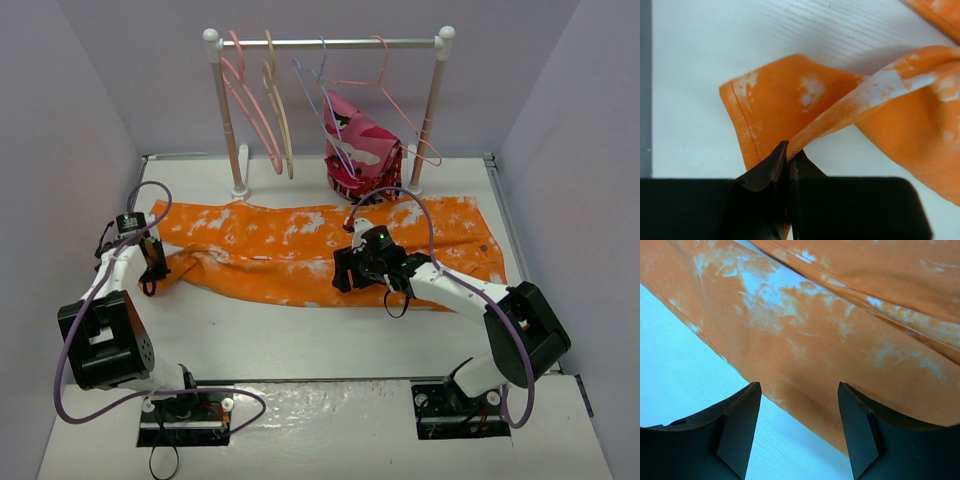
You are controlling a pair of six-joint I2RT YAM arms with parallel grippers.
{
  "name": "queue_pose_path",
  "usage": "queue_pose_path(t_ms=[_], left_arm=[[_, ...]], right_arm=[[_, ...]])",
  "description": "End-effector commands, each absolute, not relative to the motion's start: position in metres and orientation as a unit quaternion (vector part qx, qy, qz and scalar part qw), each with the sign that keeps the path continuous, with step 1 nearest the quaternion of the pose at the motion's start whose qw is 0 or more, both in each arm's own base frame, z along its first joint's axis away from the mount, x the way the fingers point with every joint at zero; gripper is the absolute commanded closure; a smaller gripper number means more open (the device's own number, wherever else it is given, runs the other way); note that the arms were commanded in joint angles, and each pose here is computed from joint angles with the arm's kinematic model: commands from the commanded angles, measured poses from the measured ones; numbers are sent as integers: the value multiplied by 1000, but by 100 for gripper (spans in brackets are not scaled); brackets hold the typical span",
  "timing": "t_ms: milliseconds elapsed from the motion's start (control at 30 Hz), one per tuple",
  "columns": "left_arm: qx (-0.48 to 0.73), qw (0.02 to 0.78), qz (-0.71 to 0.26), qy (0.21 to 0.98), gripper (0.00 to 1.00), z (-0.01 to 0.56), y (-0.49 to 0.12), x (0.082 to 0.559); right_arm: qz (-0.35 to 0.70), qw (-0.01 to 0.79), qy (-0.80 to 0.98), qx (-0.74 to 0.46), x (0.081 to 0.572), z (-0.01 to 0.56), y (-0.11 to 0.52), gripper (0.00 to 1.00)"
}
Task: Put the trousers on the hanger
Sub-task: Flatten out the trousers at the center of the board.
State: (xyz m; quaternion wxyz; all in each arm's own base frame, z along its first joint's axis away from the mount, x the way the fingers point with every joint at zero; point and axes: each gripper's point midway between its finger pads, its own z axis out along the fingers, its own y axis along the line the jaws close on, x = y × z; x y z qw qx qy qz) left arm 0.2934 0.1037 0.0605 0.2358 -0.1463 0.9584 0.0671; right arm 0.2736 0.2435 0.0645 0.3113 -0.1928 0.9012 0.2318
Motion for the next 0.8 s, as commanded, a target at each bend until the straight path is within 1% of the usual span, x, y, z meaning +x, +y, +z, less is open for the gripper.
queue_pose_path(t_ms=[0,133,200,233,333,400,467,600,767], left_arm=[[-171,295,97,935,100,148,119,313],[-209,235,118,942,100,175,119,277],[-211,185,114,953,100,184,110,248],[-210,176,112,955,100,190,106,237],[-215,174,123,953,100,207,100,208],[-221,188,137,947,100,218,103,200],[-221,195,160,942,100,227,112,201],[-219,169,179,944,100,212,128,227],[-195,75,165,964,100,160,143,278]], right_arm=[[242,338,888,-197,286,81,255,41],[238,340,889,-195,291,84,256,41],[238,339,890,-191,291,85,256,41],[238,336,891,-191,291,85,256,41],[236,333,893,-190,290,84,256,41],[233,330,895,-189,290,84,254,41],[231,326,897,-190,289,83,254,41],[225,320,901,-189,289,80,253,41],[222,318,904,-181,290,78,252,41]])
